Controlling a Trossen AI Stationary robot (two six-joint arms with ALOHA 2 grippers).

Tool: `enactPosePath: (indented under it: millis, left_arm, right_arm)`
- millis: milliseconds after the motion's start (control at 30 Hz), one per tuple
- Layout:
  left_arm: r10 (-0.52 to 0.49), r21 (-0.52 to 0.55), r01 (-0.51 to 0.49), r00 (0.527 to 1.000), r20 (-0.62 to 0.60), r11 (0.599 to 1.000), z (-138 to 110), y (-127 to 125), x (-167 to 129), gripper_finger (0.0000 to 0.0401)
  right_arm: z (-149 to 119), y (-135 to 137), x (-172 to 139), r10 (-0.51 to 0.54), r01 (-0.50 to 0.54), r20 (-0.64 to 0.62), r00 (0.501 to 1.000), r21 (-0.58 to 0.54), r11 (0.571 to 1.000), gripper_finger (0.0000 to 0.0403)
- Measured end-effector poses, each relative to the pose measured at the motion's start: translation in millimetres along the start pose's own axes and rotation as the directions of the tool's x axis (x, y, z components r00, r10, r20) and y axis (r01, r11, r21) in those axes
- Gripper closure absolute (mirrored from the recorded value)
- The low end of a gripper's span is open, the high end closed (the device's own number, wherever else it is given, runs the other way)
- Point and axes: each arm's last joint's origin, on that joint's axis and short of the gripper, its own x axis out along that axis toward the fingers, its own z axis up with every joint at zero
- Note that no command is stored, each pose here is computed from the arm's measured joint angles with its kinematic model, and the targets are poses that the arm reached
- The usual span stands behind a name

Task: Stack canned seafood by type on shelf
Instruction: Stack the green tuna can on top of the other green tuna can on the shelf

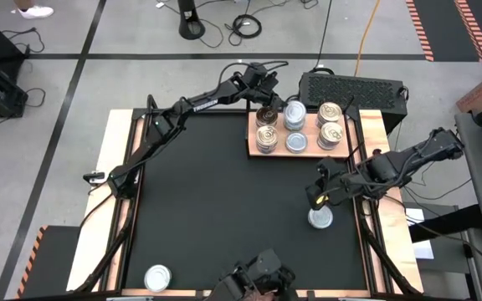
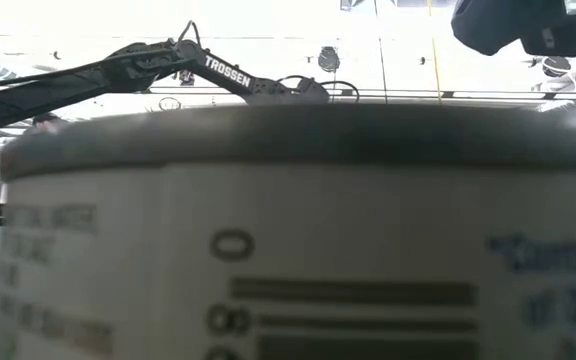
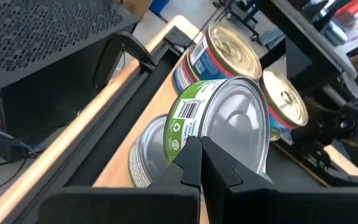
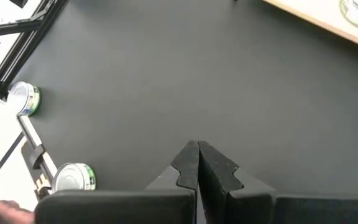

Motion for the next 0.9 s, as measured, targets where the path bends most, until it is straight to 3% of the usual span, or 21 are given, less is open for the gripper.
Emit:
enactPosePath:
  millis: [233,900]
  left_arm:
    - [0.044,0.023,-0.044,0.999,-0.015,0.999,-4.1,-2.0,3.1,0.0401]
    - [0.053,0.039,-0.052,0.998,-0.030,0.998,-7.2,-6.0,6.1,0.0401]
  right_arm:
    - [5.2,-2.0,1.9,-0.014,0.015,0.015,1.000,-0.005,1.000,0.0403]
    - [5.0,-1.8,1.9,-0.012,0.012,0.008,1.000,-0.020,1.000,0.0403]
